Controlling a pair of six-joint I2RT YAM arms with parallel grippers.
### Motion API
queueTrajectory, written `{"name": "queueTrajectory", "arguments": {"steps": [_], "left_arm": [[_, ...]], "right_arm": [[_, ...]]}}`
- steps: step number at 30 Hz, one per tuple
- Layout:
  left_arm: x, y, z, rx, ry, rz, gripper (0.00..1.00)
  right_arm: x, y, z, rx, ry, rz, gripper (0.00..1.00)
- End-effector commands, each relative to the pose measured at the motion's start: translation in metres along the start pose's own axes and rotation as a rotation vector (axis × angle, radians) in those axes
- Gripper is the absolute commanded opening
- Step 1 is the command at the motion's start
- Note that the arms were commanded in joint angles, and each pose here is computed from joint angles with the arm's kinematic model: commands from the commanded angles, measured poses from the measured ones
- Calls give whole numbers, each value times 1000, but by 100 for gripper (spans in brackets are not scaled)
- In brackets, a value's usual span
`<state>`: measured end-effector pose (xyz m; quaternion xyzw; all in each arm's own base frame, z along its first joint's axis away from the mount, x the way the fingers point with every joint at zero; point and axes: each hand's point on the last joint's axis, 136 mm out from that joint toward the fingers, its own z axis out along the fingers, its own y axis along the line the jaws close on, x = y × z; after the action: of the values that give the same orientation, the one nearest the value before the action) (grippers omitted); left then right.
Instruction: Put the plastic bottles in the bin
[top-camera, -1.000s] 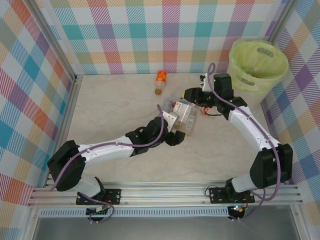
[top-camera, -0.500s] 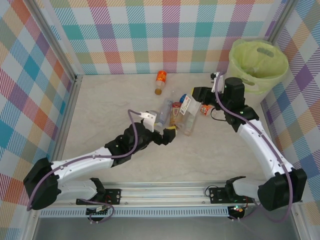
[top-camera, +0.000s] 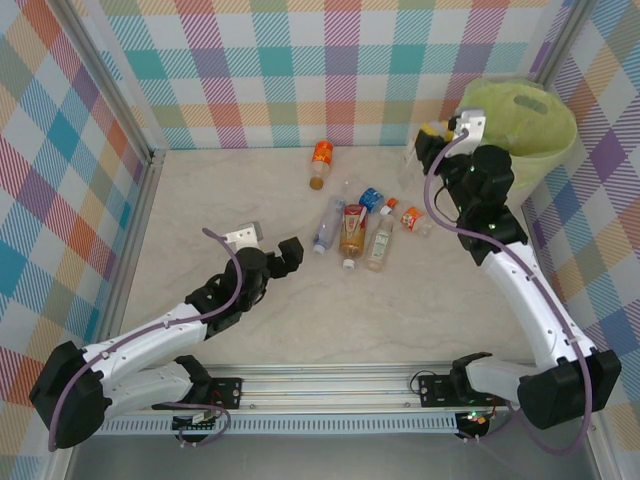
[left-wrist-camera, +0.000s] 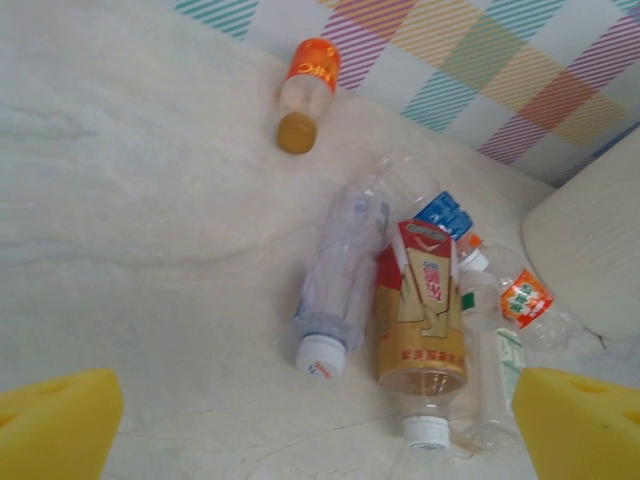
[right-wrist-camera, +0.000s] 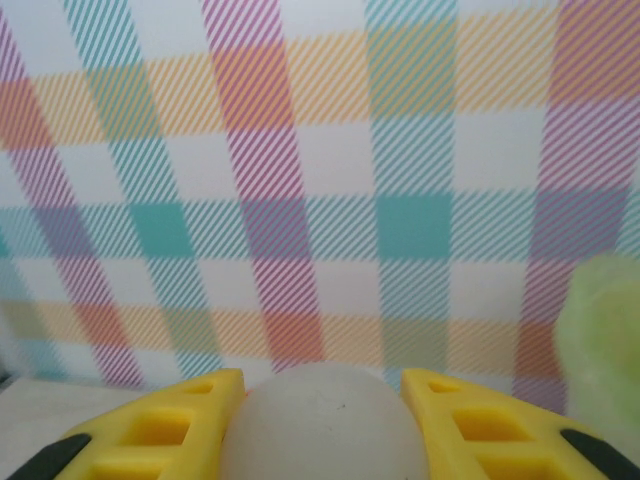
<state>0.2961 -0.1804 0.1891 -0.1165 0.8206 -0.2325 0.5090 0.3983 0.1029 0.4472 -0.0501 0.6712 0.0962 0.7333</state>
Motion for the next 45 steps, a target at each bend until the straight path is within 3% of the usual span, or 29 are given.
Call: {"name": "queueTrajectory", "arguments": {"steps": [1,6,9,19,27,31,35,37,45], "left_arm": [[2,7,-2,-15,17,-47,100],[4,11,0,-27,23,-57,100],[6,14,-1,-34,35,-56,100],[20,20,4,-34,107,-77,100],[34,8,22,-29,200,-55,100],[39,1,32,-24,237,-53,100],[42,-6,38,-14,271,-46,100],[45,-6,40,-19,284,-44,100],[50,-9,46,-19,342,-7,100]], "right_arm": [[-100,-37,-7,228,-339,-152,0],[-141,-84,-3,420,-531,-147,0],[-148,-111,11,539,-532,-243,0],[-75,-187,49,692,-306,-311,0],[-33,-211,63,782,-162,-617,6],[-27,-208,67,764,-128,-657,19],[-28,-210,66,764,-106,-649,51],[-29,-212,65,771,-93,-629,61],[-34,-210,52,748,-18,-516,76]]}}
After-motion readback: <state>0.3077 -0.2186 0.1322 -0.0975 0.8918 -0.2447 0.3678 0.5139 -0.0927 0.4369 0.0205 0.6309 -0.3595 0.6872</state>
